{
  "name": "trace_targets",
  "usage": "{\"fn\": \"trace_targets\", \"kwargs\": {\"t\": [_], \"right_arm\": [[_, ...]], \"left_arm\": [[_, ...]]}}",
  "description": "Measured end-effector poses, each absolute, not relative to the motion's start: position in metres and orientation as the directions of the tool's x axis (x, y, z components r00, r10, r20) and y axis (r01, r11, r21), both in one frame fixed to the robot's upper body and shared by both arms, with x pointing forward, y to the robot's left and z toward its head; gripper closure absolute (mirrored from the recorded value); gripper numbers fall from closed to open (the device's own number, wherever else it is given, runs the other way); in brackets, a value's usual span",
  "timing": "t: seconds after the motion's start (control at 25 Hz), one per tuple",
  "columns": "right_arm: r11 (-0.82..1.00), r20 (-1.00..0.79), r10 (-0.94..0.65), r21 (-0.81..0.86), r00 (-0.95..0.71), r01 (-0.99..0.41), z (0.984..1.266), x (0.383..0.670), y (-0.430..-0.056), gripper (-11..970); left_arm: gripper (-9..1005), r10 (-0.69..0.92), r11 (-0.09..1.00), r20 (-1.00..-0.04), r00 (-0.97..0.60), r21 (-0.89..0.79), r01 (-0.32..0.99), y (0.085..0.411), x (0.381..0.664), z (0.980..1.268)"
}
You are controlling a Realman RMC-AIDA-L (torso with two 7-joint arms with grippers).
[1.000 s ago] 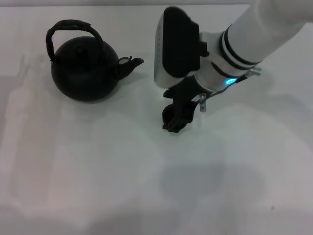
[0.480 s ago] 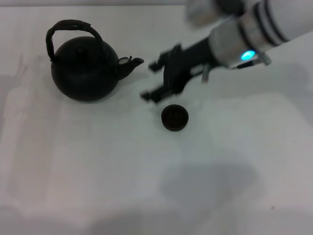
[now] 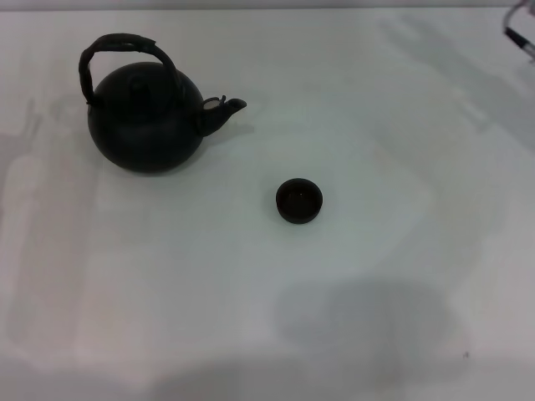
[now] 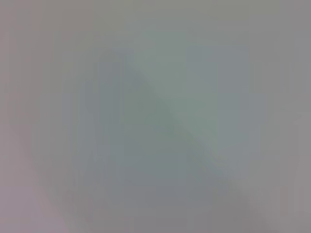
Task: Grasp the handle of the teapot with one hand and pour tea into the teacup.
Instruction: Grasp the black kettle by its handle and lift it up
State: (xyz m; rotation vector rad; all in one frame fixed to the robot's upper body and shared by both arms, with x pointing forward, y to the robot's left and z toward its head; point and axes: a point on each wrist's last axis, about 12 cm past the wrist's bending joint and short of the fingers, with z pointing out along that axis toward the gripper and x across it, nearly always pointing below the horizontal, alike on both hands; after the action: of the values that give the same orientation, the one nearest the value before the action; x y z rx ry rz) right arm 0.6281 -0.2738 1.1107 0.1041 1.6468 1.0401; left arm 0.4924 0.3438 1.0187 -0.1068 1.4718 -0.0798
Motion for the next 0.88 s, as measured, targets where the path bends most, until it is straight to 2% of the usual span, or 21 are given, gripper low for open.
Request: {"fn": "trace_targets", "kwargs": {"t": [0.08,0.12,0.16,0.2,0.24,0.36,0.44,0.52,0.64,0.88], "right_arm": [[0.703,-0.79,0.583,0.608,-0.191,-0.368,1.096,0.617,-0.294,110],[0.703,-0.79,0.583,0.608,-0.191,-0.368,1.096,0.617,-0.294,111],[0.805,-0.864,0.5,0.491,-0.065,-0.332,1.091,0.612,-0.301,111],[0.856,-0.9,0.435,0.416,-0.006,-0.306,1.088,0.61,-0.304,111],[0.856,-0.9,0.435,0.416,-0.006,-0.306,1.088,0.61,-0.304,111],[0.967,-0.975,0.183,0.155,0.124,-0.204,1.085,0.609,-0.306,112],[0.99,-0.987,0.015,-0.007,0.157,-0.141,1.084,0.61,-0.305,113],[0.991,-0.983,-0.083,-0.098,0.162,-0.09,1.083,0.612,-0.305,113],[0.989,-0.98,-0.131,-0.14,0.153,-0.052,1.082,0.613,-0.308,114],[0.991,-0.983,-0.123,-0.129,0.138,-0.036,1.084,0.617,-0.313,114]], "left_arm": [[113,-0.119,0.993,-0.988,0.096,-0.121,-0.009,0.344,0.492,1.019],[113,-0.12,0.993,-0.988,0.095,-0.121,-0.007,0.343,0.492,1.018],[113,-0.121,0.992,-0.988,0.094,-0.122,-0.004,0.343,0.492,1.018],[113,-0.122,0.992,-0.988,0.091,-0.123,-0.001,0.343,0.492,1.018],[113,-0.123,0.992,-0.989,0.087,-0.123,0.0,0.343,0.492,1.017],[114,-0.13,0.991,-0.989,0.073,-0.13,0.004,0.343,0.49,1.015],[114,-0.137,0.991,-0.989,0.057,-0.136,0.019,0.342,0.486,1.013],[114,-0.124,0.991,-0.991,0.039,-0.122,0.056,0.341,0.482,1.011],[114,-0.098,0.988,-0.995,0.006,-0.097,0.117,0.337,0.476,1.007],[113,-0.076,0.973,-0.996,-0.048,-0.085,0.215,0.326,0.465,0.999]]}}
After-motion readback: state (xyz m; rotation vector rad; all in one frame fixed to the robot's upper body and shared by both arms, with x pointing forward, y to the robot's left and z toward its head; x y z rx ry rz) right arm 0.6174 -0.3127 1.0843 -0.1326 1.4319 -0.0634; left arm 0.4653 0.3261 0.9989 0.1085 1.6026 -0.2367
